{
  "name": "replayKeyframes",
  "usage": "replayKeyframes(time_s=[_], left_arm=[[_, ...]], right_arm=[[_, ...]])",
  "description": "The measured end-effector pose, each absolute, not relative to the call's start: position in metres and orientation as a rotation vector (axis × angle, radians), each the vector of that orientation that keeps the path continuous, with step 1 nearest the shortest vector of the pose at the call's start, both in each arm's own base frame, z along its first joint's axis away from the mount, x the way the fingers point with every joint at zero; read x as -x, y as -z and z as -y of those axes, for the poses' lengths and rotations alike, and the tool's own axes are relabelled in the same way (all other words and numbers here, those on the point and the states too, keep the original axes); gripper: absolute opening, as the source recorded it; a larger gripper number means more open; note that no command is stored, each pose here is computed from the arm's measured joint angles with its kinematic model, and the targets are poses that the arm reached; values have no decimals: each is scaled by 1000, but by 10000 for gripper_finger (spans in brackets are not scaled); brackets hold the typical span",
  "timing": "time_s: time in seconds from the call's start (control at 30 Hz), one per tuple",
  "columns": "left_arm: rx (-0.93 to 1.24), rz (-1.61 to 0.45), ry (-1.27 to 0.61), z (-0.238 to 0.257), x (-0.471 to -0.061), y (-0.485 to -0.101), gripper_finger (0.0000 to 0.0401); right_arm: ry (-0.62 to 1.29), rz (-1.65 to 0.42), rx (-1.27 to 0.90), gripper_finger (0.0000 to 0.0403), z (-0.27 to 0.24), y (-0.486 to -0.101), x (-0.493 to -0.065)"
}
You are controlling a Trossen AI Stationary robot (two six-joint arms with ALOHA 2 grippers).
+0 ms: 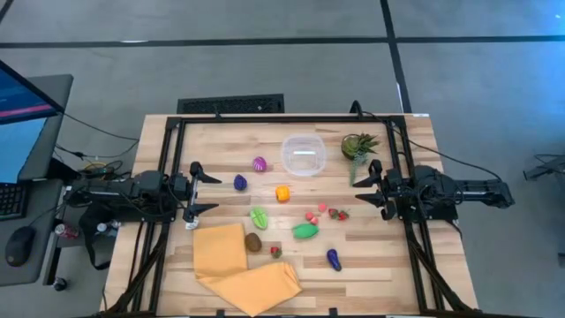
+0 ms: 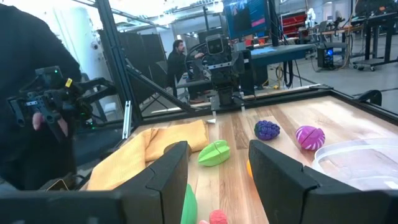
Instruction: Pick and placing Produce into tupperware
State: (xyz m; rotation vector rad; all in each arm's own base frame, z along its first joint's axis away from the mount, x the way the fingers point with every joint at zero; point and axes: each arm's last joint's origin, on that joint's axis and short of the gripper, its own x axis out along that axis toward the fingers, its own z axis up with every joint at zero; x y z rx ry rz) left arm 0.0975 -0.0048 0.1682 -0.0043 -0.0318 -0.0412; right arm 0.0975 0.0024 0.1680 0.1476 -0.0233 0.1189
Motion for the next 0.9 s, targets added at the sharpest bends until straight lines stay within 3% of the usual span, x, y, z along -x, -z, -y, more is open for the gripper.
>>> replayKeyframes(time_s=[0.7, 0.9], left_arm=[[-18, 63, 39, 5, -97, -171, 352], [237, 59, 43, 5, -97, -171, 352]], right_arm=[[-119, 23, -148, 194, -2, -168, -98], [-120, 32, -173, 194, -2, -169, -97]])
